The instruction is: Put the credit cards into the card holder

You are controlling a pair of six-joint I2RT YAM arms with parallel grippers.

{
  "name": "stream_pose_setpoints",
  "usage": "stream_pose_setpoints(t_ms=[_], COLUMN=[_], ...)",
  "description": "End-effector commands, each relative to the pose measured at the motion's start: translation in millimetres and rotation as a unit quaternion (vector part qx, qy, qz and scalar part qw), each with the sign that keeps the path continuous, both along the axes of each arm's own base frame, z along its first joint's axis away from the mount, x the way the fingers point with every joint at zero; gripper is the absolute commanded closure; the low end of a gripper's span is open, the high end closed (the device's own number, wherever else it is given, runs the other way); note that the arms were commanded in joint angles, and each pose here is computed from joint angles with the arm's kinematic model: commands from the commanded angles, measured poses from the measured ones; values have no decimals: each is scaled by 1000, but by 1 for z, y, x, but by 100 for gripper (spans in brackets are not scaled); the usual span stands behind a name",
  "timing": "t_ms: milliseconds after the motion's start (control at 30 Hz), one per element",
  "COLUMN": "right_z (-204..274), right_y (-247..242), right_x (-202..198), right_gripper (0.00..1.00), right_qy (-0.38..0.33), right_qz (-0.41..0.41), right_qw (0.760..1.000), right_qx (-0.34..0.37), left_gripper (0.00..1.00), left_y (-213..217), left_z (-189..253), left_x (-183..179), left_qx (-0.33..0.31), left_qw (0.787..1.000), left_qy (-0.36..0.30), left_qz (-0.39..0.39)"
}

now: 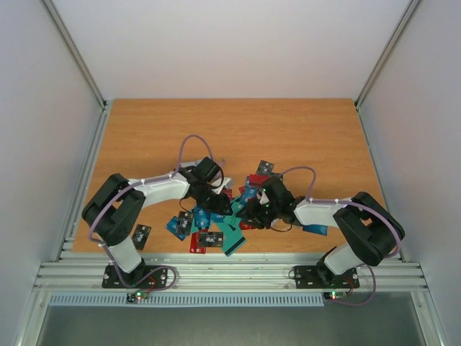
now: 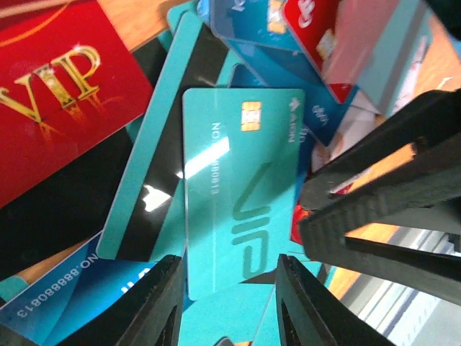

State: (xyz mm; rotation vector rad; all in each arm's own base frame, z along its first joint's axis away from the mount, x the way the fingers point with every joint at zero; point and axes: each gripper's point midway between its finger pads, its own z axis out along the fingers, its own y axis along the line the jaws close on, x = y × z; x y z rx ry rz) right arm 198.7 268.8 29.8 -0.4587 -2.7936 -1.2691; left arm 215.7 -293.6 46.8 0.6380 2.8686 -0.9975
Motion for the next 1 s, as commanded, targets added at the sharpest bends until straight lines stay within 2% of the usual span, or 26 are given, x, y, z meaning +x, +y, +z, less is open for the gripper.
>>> stream_pose_setpoints(t_ms=[0,300,633,967], right_z=[-17,-17,-16,-13], right_y=[-10,-6,-1,-2], right_x=[-11,-9,-6,-6], right_gripper=[61,61,64,70], right_qy=[12,5,-2,-11], right_qz=[4,11,17,18], right_qw=[1000,1000,1000,1000], right_qx=[-25,-19,-7,-3], left_gripper=[64,67,69,70], left_y=[-1,-3,-19,-25], left_z=[-12,-33,-30,-21], left_x=[3,-5,-28,-33], left_qx=[16,19,7,-23], left_qw=[1000,999,998,997], left_qy=[-3,33,48,72], left_qz=[-11,-18,-35,-9])
